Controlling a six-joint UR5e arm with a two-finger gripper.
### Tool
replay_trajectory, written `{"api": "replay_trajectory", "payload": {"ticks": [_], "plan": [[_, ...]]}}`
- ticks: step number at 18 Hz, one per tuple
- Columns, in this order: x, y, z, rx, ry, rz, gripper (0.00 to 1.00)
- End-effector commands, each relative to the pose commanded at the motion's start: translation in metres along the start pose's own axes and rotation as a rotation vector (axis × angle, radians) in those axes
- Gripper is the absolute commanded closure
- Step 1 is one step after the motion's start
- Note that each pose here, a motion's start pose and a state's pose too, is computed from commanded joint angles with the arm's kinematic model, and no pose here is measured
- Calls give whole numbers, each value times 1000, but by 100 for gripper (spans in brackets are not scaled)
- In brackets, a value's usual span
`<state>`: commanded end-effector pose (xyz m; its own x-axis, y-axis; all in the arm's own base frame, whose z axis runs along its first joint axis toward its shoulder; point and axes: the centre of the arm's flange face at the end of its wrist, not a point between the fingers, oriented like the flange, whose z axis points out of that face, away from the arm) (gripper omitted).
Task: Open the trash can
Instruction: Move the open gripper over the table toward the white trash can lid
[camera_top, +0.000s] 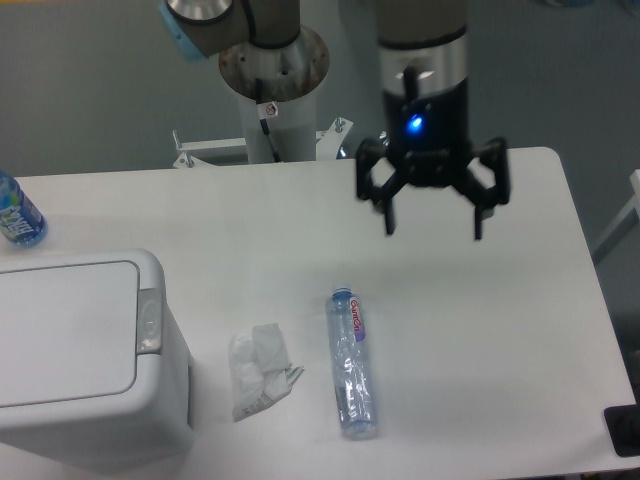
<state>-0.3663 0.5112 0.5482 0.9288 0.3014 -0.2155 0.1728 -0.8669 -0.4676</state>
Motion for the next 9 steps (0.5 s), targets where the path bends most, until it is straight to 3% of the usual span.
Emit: {"api": "replay_trajectory", "payload": {"ticks": [5, 9], "plan": [[40, -25, 9, 19, 47, -142, 0], [52, -36, 13, 85, 151, -323, 0]]}}
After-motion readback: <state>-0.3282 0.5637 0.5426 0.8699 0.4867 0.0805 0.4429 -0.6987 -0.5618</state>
